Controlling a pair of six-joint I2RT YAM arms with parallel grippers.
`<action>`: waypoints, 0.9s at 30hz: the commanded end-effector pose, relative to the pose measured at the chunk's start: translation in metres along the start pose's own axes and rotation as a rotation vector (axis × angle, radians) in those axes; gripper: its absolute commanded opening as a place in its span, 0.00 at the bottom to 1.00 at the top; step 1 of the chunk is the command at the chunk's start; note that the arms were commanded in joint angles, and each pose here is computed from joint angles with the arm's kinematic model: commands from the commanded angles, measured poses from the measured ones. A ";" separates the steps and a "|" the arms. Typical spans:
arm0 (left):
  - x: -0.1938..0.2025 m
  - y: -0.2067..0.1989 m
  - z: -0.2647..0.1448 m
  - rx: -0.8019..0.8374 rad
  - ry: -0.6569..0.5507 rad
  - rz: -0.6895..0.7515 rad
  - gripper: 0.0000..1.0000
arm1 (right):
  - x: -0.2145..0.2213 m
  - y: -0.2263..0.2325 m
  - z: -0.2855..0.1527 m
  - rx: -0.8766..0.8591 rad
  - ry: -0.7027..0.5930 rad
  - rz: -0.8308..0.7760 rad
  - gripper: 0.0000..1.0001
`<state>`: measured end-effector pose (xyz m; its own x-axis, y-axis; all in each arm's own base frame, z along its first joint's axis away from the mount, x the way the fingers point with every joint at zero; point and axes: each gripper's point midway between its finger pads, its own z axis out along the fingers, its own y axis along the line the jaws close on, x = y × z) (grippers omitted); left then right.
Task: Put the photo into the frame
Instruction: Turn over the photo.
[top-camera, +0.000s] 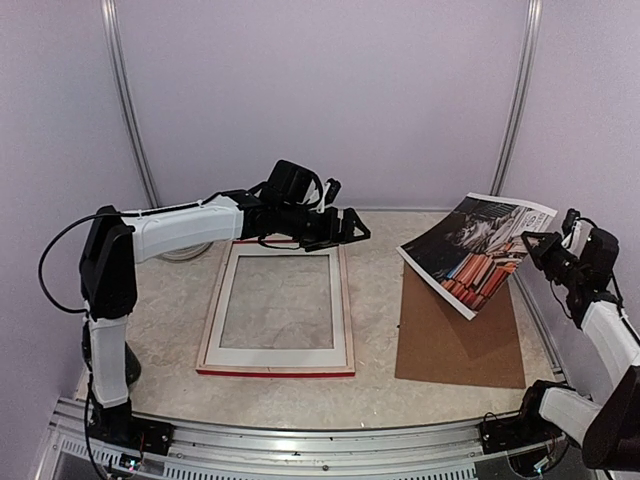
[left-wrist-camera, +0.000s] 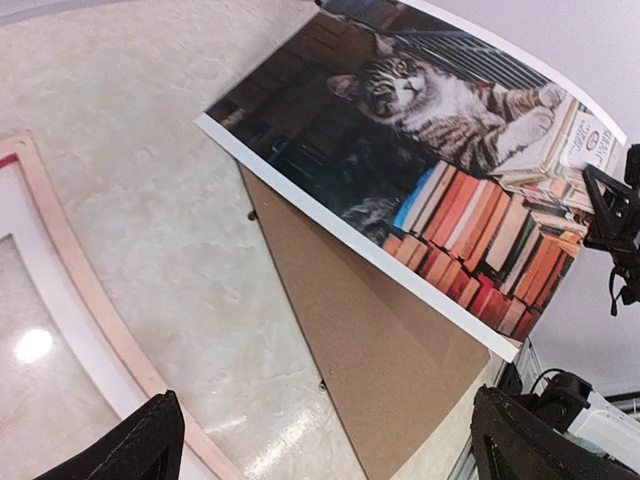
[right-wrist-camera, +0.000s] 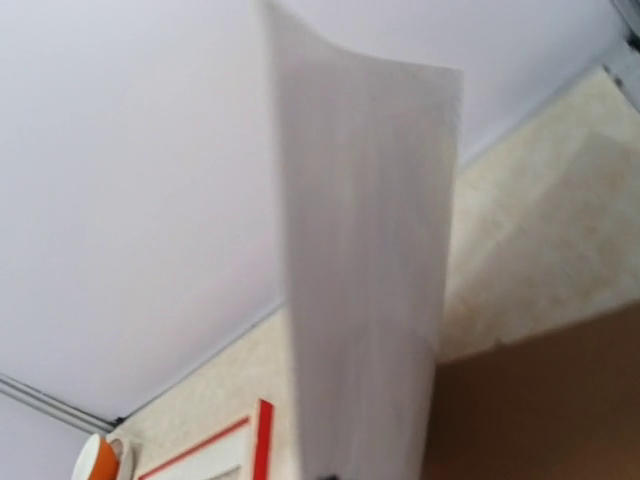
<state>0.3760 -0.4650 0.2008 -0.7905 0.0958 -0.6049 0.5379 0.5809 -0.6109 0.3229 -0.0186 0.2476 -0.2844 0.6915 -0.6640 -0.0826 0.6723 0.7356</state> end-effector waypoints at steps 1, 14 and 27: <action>-0.016 0.017 -0.031 -0.085 -0.080 0.004 0.99 | -0.023 0.041 -0.001 -0.052 -0.034 -0.122 0.00; -0.030 0.043 -0.079 -0.165 -0.168 -0.051 0.99 | 0.008 0.144 0.035 -0.198 0.086 -0.454 0.00; -0.032 0.074 -0.112 -0.233 -0.224 -0.125 0.99 | 0.138 0.194 0.072 -0.326 0.392 -0.765 0.00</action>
<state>0.4055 -0.3504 0.2253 -0.7620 -0.1116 -0.6379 0.3673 0.7368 -0.5676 0.3426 0.2067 0.2994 -0.3674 0.0117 -0.9300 -0.5782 0.7804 0.2382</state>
